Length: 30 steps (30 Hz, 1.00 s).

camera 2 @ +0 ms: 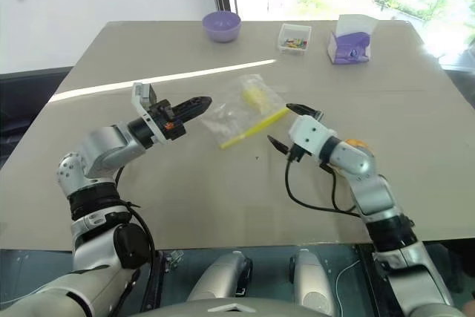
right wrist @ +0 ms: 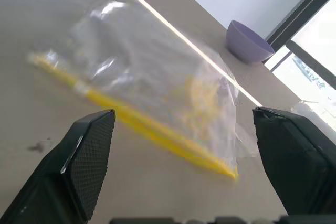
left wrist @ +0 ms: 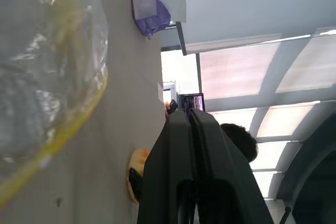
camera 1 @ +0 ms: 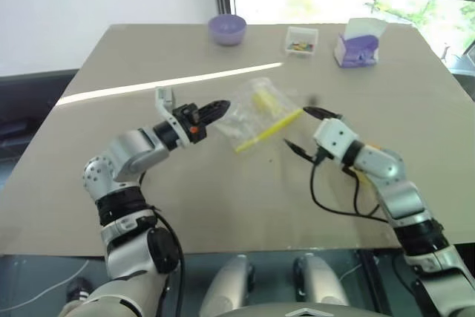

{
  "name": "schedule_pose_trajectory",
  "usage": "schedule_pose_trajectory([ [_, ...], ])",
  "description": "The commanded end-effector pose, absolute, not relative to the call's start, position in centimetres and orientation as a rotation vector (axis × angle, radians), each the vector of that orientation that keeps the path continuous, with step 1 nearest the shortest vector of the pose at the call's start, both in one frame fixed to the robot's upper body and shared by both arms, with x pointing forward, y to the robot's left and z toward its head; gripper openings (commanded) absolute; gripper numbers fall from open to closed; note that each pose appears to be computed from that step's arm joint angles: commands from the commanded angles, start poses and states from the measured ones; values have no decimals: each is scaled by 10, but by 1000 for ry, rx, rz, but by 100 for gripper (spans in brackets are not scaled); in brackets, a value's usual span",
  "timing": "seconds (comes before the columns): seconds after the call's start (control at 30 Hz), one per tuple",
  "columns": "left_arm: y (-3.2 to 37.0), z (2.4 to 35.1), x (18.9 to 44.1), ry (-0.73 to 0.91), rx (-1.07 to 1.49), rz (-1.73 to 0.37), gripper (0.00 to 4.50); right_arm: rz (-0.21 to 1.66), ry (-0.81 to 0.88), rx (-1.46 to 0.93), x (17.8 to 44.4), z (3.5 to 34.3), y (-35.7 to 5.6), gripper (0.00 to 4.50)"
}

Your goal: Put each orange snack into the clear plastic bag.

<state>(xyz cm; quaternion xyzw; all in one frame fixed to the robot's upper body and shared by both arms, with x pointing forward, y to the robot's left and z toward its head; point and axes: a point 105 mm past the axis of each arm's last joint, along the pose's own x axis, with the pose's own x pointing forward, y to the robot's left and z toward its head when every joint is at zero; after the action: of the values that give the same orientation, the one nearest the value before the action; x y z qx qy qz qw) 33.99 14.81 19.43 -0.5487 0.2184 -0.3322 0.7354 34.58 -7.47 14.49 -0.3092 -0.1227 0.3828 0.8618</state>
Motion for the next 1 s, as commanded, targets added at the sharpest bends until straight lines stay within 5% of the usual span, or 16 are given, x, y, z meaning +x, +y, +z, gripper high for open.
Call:
schedule_pose_trajectory([
  [0.03, 154, 205, 337, 429, -1195, -716, 12, 806, -309, -697, 351, 147, -64, 450],
  [0.27, 170, 177, 328, 486, -965, -572, 12, 842, -322, -667, 343, 150, -64, 450],
  [0.37, 170, 168, 324, 528, -940, -543, 91, 895, -313, -578, 331, 157, -67, 450],
  [0.5, 175, 147, 325, 587, -835, -425, 271, 968, -283, -520, 310, 162, -75, 450],
  [0.77, 165, 125, 327, 630, -561, -406, 271, 932, -248, -526, 298, 161, -92, 450],
  [1.0, 142, 107, 341, 668, -635, -397, 271, 911, -249, -539, 287, 167, -100, 450],
])
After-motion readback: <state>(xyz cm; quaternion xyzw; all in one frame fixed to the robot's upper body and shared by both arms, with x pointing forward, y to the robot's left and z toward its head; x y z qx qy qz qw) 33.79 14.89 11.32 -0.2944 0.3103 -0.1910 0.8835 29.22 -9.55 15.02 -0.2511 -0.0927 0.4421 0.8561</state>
